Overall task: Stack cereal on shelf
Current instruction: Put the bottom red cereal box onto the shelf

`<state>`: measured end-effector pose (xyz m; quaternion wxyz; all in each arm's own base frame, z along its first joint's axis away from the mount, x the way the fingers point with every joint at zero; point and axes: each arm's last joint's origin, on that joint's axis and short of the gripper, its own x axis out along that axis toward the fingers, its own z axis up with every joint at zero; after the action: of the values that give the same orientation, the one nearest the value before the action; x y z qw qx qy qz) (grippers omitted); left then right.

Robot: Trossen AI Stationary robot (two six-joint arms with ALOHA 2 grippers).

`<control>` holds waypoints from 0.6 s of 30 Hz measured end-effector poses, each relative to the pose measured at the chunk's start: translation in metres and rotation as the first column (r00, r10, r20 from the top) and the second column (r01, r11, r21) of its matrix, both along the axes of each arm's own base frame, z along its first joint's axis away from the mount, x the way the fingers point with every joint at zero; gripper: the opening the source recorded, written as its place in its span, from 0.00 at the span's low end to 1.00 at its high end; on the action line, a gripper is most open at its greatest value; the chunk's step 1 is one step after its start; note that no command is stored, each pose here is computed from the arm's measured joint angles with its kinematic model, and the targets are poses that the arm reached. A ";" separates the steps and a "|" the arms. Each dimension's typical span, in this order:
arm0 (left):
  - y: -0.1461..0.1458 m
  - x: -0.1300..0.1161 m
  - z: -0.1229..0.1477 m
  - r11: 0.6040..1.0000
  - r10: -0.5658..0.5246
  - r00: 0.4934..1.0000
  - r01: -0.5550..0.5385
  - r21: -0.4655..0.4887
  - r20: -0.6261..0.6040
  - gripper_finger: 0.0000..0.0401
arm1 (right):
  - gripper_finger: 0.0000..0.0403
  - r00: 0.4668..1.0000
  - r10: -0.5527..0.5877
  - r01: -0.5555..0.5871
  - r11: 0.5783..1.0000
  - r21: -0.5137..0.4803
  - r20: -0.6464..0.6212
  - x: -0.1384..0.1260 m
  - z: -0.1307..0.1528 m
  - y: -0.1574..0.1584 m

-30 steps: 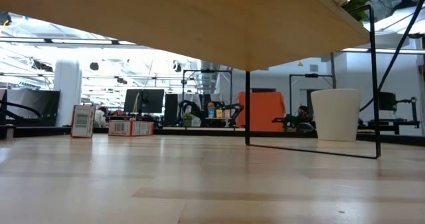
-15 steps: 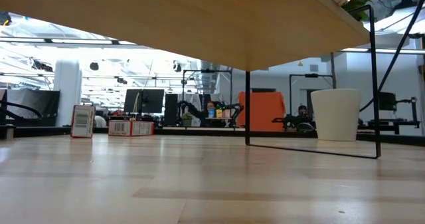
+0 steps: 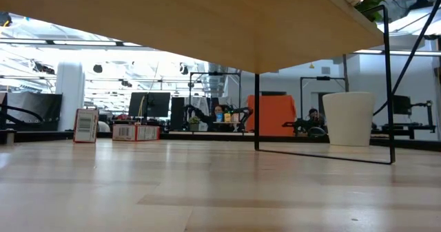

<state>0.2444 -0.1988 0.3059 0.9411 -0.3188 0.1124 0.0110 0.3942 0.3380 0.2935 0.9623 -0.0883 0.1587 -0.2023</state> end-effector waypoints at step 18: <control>0.002 0.000 -0.001 0.998 0.045 0.999 -0.045 0.053 -0.003 0.38 | 0.23 0.981 0.066 -0.080 0.994 -0.071 -0.181 -0.002 0.006 -0.021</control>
<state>0.2441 -0.1970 0.3045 0.9484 -0.2963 0.1068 0.0356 0.3920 0.3169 0.2992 0.9469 -0.1492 0.2327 -0.1643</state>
